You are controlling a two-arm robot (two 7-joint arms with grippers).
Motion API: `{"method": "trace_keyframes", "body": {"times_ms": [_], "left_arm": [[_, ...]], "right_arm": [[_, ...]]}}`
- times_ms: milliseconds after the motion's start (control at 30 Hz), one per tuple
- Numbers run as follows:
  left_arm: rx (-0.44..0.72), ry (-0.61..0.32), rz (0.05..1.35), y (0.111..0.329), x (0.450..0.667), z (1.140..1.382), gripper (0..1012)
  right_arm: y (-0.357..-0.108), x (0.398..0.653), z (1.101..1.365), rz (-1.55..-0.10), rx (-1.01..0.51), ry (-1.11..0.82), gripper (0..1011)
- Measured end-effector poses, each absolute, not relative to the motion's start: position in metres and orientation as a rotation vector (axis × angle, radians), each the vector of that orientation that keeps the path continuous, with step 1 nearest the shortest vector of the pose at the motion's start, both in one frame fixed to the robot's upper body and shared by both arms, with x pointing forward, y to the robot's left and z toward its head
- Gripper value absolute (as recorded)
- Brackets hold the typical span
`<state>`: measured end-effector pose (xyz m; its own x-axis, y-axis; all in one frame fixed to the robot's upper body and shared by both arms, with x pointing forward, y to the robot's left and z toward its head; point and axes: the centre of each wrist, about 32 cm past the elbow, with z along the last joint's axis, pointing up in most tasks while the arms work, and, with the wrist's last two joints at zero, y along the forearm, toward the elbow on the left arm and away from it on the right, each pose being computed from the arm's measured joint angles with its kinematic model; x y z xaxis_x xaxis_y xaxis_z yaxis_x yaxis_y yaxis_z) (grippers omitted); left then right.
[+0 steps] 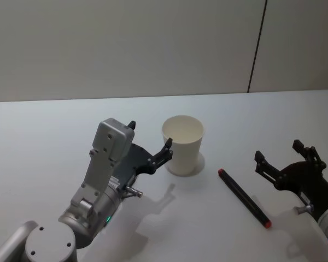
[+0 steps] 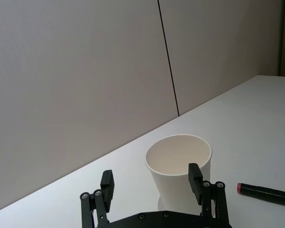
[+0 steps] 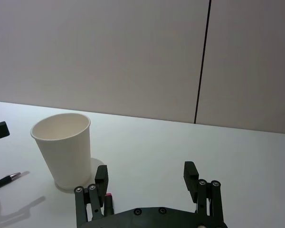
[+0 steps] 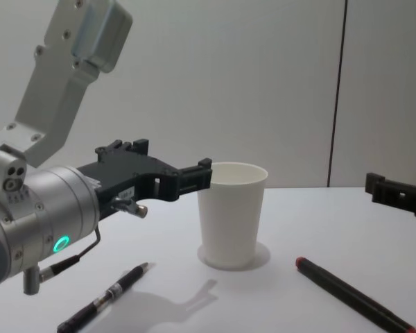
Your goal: Place the pen into the pen holder.
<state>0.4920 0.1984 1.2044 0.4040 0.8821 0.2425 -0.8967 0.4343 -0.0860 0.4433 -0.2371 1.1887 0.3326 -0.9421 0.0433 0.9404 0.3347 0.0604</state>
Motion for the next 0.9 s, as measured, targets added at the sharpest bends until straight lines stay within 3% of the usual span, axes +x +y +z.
{"method": "trace_keyframes", "body": {"times_ms": [367,900], "left_arm": [[0.061,-0.268,1.124,0.198,0.492,1.204,1003],[0.061,-0.268,1.124,0.198,0.492,1.204,1003]], "right_arm": [[-0.239,0.447,1.199,-1.215,0.017,-0.084,1002],[-0.271,0.454,1.223,-1.174,-0.065,-0.046,1002]]}}
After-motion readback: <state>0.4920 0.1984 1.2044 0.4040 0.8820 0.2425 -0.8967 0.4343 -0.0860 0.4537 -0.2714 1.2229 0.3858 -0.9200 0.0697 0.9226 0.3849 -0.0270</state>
